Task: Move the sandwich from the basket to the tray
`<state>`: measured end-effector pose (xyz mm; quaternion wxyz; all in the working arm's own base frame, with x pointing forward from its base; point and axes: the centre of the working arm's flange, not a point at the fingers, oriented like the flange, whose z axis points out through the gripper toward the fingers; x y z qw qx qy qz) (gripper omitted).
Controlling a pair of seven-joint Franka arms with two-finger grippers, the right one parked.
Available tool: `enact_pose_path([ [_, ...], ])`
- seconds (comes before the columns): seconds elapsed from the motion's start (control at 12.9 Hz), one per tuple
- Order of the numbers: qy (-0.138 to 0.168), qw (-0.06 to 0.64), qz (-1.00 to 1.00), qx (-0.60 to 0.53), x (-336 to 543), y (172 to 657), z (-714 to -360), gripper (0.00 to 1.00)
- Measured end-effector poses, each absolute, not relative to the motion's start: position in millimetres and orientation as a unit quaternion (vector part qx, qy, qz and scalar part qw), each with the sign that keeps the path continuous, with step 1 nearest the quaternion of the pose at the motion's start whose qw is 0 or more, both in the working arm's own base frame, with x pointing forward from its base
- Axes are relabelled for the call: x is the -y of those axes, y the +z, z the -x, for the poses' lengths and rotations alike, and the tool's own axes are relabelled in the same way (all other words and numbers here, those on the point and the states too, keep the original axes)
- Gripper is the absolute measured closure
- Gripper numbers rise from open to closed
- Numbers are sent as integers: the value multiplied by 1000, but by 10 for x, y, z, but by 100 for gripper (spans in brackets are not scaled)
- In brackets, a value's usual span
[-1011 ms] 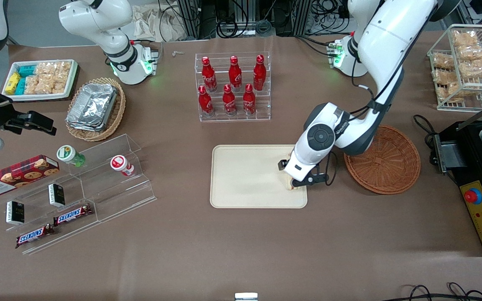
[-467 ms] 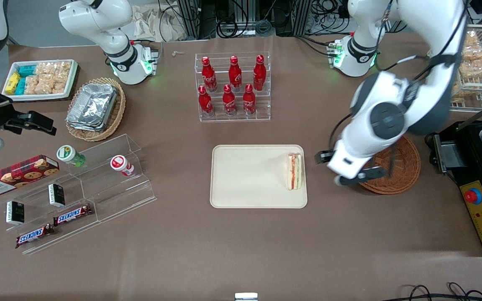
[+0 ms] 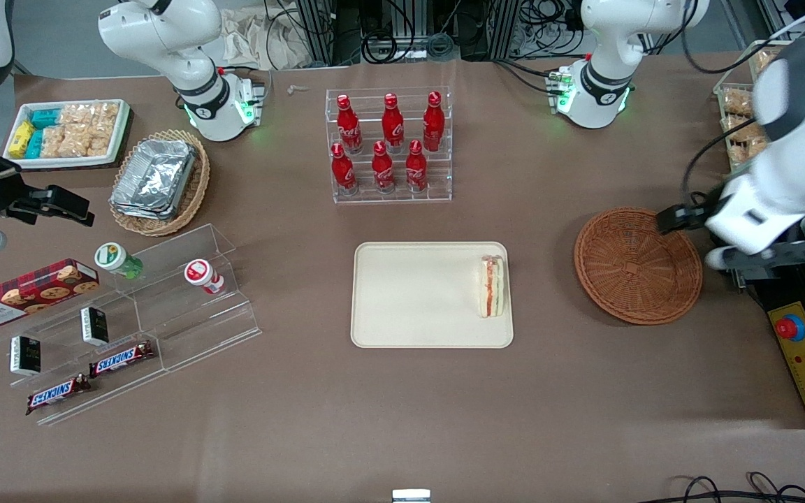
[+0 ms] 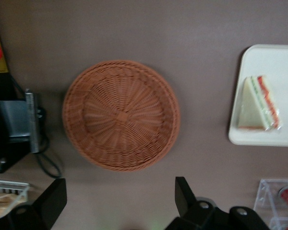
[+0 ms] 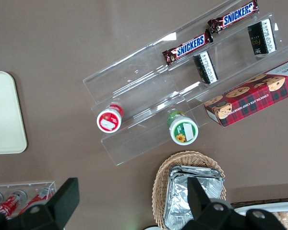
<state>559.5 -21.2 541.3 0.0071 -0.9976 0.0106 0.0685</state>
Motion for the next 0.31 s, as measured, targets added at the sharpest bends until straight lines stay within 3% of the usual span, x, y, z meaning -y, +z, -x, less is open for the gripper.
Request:
enact_pose_path([
  [0.31, 61, 32, 993, -98, -129, 5546, -5577, 0],
])
